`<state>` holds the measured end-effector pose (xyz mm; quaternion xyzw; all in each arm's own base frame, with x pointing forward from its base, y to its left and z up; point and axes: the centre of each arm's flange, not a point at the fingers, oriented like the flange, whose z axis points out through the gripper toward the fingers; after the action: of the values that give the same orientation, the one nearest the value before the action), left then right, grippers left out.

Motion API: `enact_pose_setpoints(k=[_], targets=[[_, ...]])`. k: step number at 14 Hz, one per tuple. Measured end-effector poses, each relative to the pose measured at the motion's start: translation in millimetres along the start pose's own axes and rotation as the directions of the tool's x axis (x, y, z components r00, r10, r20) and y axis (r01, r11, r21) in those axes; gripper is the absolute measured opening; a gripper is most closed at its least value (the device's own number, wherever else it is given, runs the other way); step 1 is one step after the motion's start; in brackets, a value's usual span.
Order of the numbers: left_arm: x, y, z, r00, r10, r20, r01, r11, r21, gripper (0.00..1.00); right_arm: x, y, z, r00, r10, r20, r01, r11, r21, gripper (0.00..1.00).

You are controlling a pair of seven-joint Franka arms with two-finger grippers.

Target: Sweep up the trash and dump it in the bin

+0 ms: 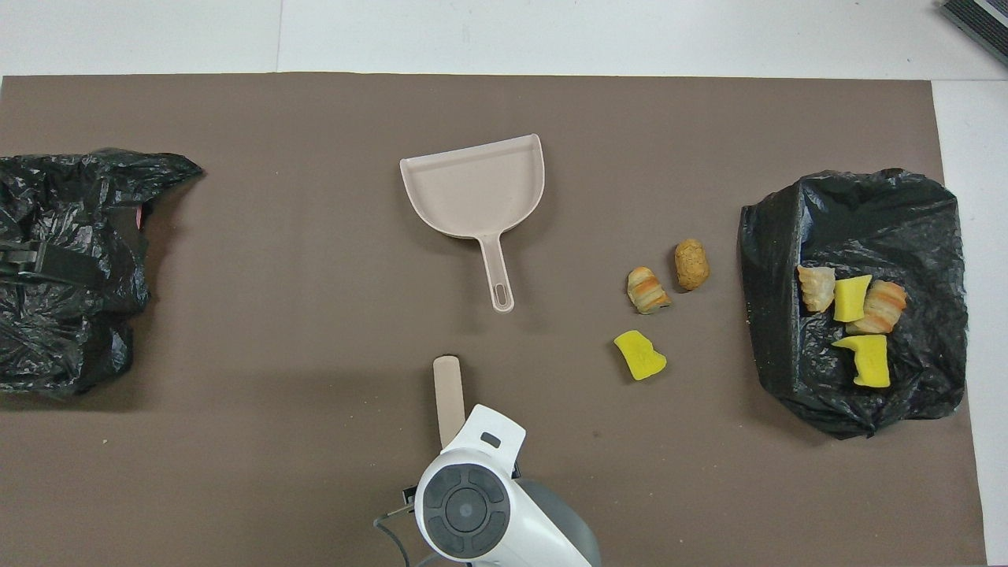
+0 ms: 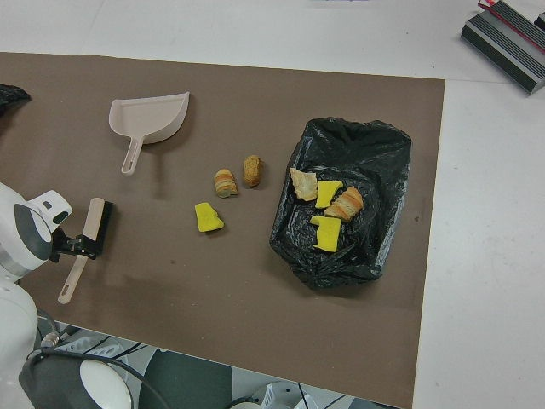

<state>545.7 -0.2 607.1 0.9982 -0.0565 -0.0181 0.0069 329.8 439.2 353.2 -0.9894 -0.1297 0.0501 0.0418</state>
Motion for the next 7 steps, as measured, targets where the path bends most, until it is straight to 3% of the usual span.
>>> enact_pose_setpoints(k=[5,7], targets=[[1,11,0,1.000,0.026,-0.001,-0.026,1.000,0.001,1.00,-20,-14,16,1.000,0.010,-0.002,-0.010,1.000,-0.003,1.00],[2,26,0,0.999,0.053,-0.001,-0.053,0.999,0.003,1.00,-22,-14,19,1.000,0.011,-0.002,-0.011,1.000,-0.005,0.94]])
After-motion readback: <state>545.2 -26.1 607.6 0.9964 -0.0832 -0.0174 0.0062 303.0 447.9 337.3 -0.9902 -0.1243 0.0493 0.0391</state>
